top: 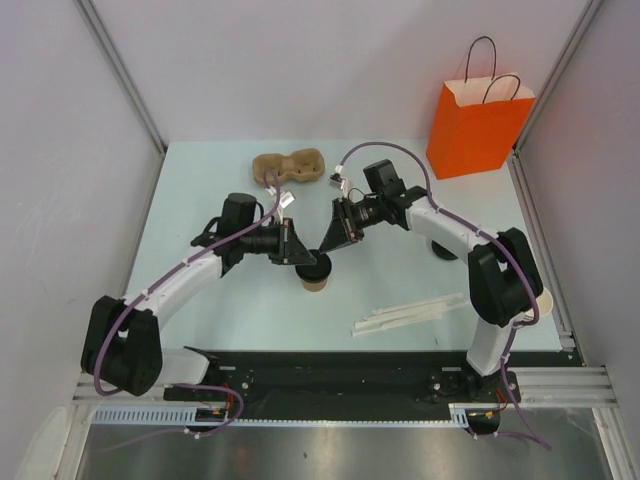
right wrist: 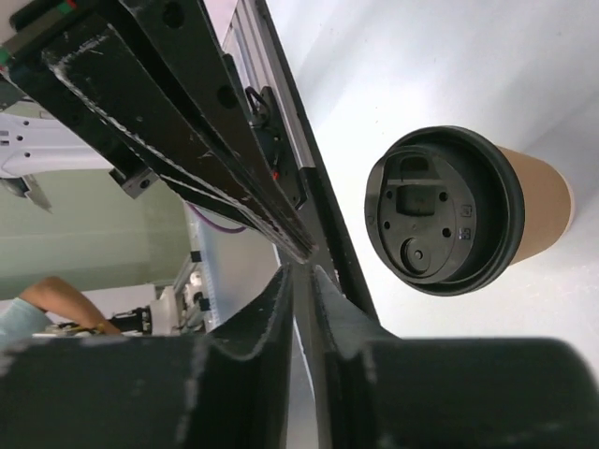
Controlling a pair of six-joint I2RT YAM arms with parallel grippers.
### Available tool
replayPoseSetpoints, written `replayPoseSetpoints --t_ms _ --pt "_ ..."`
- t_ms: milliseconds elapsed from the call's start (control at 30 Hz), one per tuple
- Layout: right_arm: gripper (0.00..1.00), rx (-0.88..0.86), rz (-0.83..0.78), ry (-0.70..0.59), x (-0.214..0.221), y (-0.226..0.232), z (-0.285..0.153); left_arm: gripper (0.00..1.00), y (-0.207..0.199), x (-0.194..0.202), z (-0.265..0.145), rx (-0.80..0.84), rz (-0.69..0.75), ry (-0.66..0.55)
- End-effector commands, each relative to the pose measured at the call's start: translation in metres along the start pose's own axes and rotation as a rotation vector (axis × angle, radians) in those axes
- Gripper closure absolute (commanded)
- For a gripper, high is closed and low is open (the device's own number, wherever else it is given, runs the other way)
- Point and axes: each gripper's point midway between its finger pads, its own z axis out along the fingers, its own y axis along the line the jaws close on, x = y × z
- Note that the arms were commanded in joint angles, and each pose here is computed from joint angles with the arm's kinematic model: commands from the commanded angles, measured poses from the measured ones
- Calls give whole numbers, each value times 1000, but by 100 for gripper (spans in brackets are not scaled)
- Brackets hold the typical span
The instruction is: Pack the takeout coffee
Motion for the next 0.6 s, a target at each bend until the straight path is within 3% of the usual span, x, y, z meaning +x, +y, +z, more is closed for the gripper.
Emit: replayPoseSetpoints --t_ms 0,567 --pt "89 -52 18 15 -1 4 12 100 7 -3 9 9 -43 -15" --pt "92 -43 160 103 23 -41 44 100 64 28 17 -109 -175 56"
